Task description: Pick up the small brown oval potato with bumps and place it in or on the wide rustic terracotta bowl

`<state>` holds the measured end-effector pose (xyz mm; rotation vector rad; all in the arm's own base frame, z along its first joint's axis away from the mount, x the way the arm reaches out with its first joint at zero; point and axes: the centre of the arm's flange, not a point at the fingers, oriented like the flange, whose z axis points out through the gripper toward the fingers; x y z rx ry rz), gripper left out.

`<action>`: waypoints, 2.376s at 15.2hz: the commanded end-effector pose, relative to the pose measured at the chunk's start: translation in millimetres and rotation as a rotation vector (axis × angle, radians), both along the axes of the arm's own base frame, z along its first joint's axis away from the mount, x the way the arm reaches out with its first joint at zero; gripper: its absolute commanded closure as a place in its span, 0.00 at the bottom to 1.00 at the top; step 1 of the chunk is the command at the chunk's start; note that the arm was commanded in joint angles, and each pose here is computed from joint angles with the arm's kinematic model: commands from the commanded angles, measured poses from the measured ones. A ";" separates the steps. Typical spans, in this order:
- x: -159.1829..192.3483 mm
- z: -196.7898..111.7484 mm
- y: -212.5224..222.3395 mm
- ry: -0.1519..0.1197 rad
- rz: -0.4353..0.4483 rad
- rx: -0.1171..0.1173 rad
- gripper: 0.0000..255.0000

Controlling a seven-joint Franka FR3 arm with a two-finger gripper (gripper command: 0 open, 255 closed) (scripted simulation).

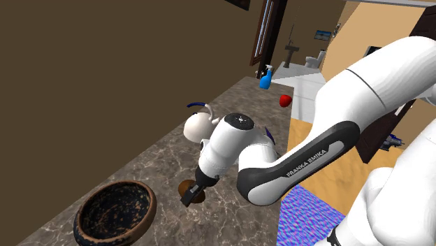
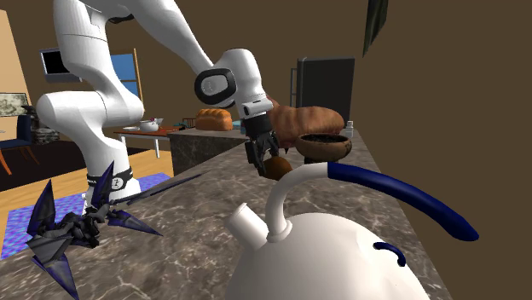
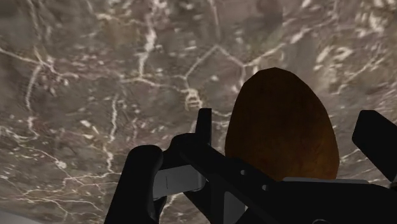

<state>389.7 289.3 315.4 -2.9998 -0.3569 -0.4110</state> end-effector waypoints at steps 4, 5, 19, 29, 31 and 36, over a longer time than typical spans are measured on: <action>0.1 0.0 0.0 0.000 0.000 0.000 1.00; 0.3 -0.1 -0.2 0.000 0.000 0.000 1.00; 0.0 42.2 0.0 0.000 0.000 0.000 1.00; 0.0 95.0 0.0 0.000 0.000 0.000 1.00; 0.0 105.6 0.0 0.000 0.000 0.000 1.00; 0.0 132.0 0.0 0.000 0.000 0.000 1.00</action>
